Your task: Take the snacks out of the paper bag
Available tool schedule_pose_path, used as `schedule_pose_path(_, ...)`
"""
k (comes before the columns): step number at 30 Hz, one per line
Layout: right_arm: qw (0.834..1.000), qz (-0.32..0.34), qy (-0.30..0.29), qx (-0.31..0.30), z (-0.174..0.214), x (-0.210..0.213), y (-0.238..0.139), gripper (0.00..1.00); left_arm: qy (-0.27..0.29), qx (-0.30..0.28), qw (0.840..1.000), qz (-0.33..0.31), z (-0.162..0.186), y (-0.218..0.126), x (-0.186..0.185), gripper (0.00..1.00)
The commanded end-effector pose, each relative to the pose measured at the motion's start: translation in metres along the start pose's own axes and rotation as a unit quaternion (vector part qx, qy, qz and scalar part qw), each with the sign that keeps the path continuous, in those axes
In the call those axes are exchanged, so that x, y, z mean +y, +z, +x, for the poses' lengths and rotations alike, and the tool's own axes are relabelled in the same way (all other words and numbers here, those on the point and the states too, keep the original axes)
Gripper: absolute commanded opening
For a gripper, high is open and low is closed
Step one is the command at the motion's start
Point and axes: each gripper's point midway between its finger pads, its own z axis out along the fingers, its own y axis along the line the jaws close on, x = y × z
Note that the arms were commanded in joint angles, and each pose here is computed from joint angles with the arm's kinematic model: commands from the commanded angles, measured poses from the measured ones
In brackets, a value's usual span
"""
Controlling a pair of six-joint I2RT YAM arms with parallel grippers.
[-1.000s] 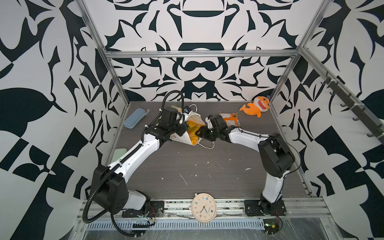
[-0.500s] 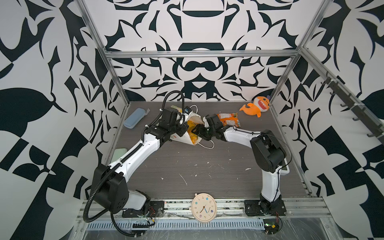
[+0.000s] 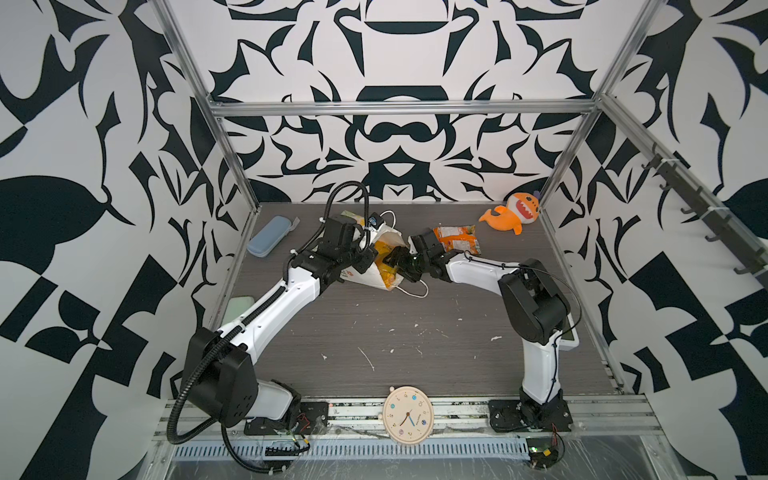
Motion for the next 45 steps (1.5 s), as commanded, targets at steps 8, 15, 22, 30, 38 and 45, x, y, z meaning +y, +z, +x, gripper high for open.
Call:
schedule_pose_path(8,0.998,0.006,0.051,-0.027,-0.004,-0.003,-0.006,0.71,0.004,-0.051,0.999,-0.016,-0.03,-0.011,0.01,0.0)
schedule_pose_path(15,0.997,0.003,0.064,-0.039,-0.003,-0.004,-0.013,0.71,0.002,-0.053,0.999,-0.013,-0.032,-0.01,0.009,0.0)
schedule_pose_path(22,0.997,-0.023,0.053,-0.046,-0.008,0.006,-0.004,0.68,0.002,-0.053,0.999,-0.011,-0.032,-0.009,0.008,0.0)
schedule_pose_path(30,0.996,-0.026,0.06,-0.057,-0.013,0.007,0.011,0.67,0.002,-0.052,0.999,-0.012,-0.03,-0.01,0.008,0.0)
schedule_pose_path(38,0.992,-0.051,0.075,-0.084,-0.02,0.011,0.024,0.69,0.0,-0.054,0.998,-0.01,-0.032,-0.01,0.008,0.0)
schedule_pose_path(45,0.988,-0.084,0.082,-0.101,-0.027,0.017,0.031,0.27,-0.002,-0.053,0.999,-0.008,-0.032,-0.01,0.007,0.0)
